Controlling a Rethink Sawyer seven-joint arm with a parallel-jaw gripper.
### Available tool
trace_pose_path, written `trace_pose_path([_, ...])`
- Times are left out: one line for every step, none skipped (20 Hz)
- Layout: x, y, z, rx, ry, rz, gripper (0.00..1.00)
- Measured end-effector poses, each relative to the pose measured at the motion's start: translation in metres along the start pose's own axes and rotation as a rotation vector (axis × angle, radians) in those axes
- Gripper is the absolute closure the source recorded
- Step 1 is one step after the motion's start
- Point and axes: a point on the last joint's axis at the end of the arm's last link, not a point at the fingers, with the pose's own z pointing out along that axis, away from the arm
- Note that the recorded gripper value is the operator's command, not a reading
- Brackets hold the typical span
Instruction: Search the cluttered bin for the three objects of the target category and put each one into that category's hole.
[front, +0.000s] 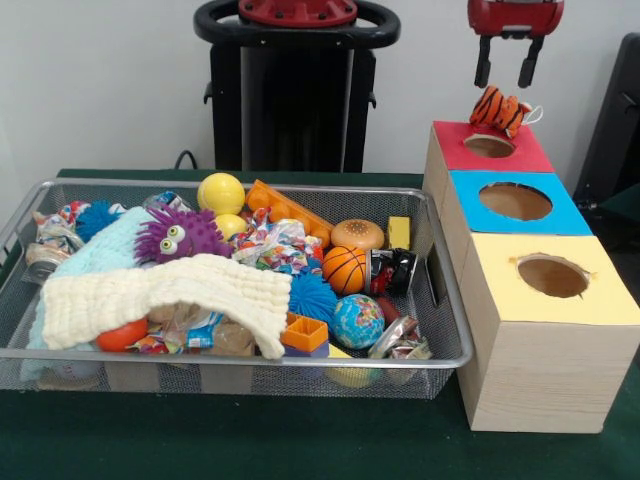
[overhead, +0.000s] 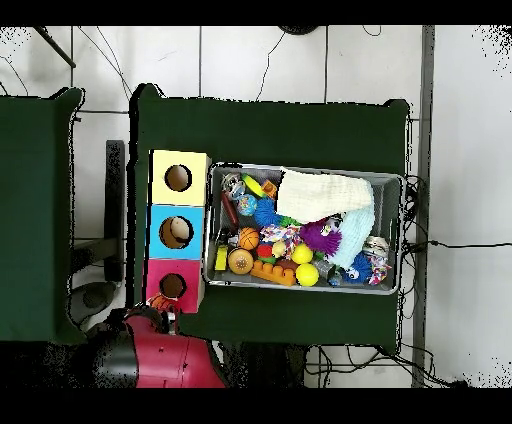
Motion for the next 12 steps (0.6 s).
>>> trace_pose_path([-0.0012, -0.0005, -0.0008, -0.001, -0.002, 0.004, 0.0])
trace_pose_path([-0.0018, -0.0007, -0.0012, -0.002, -0.003, 0.007, 0.0])
trace_pose_path([-0.0022, -0.0009, -0.0013, -0.002, -0.004, 0.008, 0.0])
trace_pose_path([-0.0023, -0.001, -0.0014, -0.003, -0.004, 0.01, 0.0])
trace_pose_path([-0.0027, -0.001, -0.0016, -0.003, -0.004, 0.011, 0.0])
trace_pose_path([-0.0027, -0.0009, -0.0016, -0.004, -0.004, 0.012, 0.0])
trace_pose_path([-0.0029, -0.0009, -0.0017, -0.004, -0.004, 0.013, 0.0])
trace_pose_path([-0.0031, -0.0009, -0.0017, -0.004, -0.004, 0.014, 0.0])
trace_pose_path([-0.0031, -0.0009, -0.0018, -0.005, -0.004, 0.015, 0.0])
trace_pose_path([-0.0031, -0.0009, -0.0018, -0.005, -0.004, 0.015, 0.0])
trace_pose_path([-0.0031, -0.0009, -0.0018, -0.005, -0.004, 0.015, 0.0])
trace_pose_path([-0.0031, -0.001, -0.0019, -0.005, -0.005, 0.015, 0.0])
